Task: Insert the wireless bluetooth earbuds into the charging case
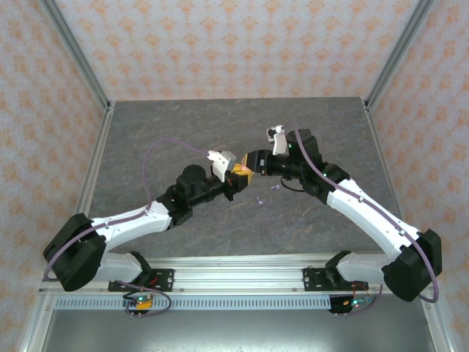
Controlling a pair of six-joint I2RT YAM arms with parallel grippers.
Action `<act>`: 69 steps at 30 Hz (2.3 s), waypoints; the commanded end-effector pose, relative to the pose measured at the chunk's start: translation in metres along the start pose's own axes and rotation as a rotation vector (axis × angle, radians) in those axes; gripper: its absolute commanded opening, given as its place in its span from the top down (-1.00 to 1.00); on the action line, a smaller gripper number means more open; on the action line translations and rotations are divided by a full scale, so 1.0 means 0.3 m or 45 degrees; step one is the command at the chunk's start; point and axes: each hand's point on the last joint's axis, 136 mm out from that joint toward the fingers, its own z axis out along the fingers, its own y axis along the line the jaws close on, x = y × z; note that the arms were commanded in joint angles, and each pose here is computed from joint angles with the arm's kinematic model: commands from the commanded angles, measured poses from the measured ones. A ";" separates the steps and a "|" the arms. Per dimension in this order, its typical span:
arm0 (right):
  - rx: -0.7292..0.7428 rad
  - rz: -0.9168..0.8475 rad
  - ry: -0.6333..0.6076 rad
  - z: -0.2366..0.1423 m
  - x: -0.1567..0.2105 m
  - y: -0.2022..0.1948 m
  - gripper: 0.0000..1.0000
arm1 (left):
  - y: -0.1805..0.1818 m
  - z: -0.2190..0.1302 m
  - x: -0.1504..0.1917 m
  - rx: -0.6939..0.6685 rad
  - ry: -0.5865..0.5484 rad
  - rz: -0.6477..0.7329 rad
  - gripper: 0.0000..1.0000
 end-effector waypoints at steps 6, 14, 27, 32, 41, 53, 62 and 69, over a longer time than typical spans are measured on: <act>-0.060 -0.078 0.015 -0.031 -0.013 0.080 0.25 | -0.054 -0.005 -0.084 0.059 -0.059 0.048 0.51; 0.089 -0.070 -0.036 -0.045 -0.034 0.017 0.09 | -0.056 -0.008 -0.080 0.061 -0.048 0.050 0.51; 0.077 -0.090 -0.072 -0.089 -0.046 0.043 0.19 | -0.041 -0.011 -0.070 0.030 -0.034 0.053 0.51; 0.121 -0.084 -0.075 -0.094 -0.045 0.021 0.36 | -0.040 -0.014 -0.071 0.025 -0.034 0.056 0.51; 0.183 -0.071 -0.070 -0.088 -0.040 -0.013 0.71 | -0.045 -0.025 -0.080 0.028 -0.043 0.062 0.51; 0.117 -0.063 -0.013 -0.063 -0.023 0.012 0.75 | -0.062 -0.027 -0.088 0.064 -0.052 0.057 0.52; 0.115 -0.052 0.049 -0.029 0.004 -0.001 0.71 | -0.090 -0.024 -0.090 0.124 -0.048 0.062 0.52; 0.169 -0.055 -0.009 -0.055 -0.019 -0.016 0.60 | -0.060 -0.025 -0.077 0.060 -0.025 0.063 0.52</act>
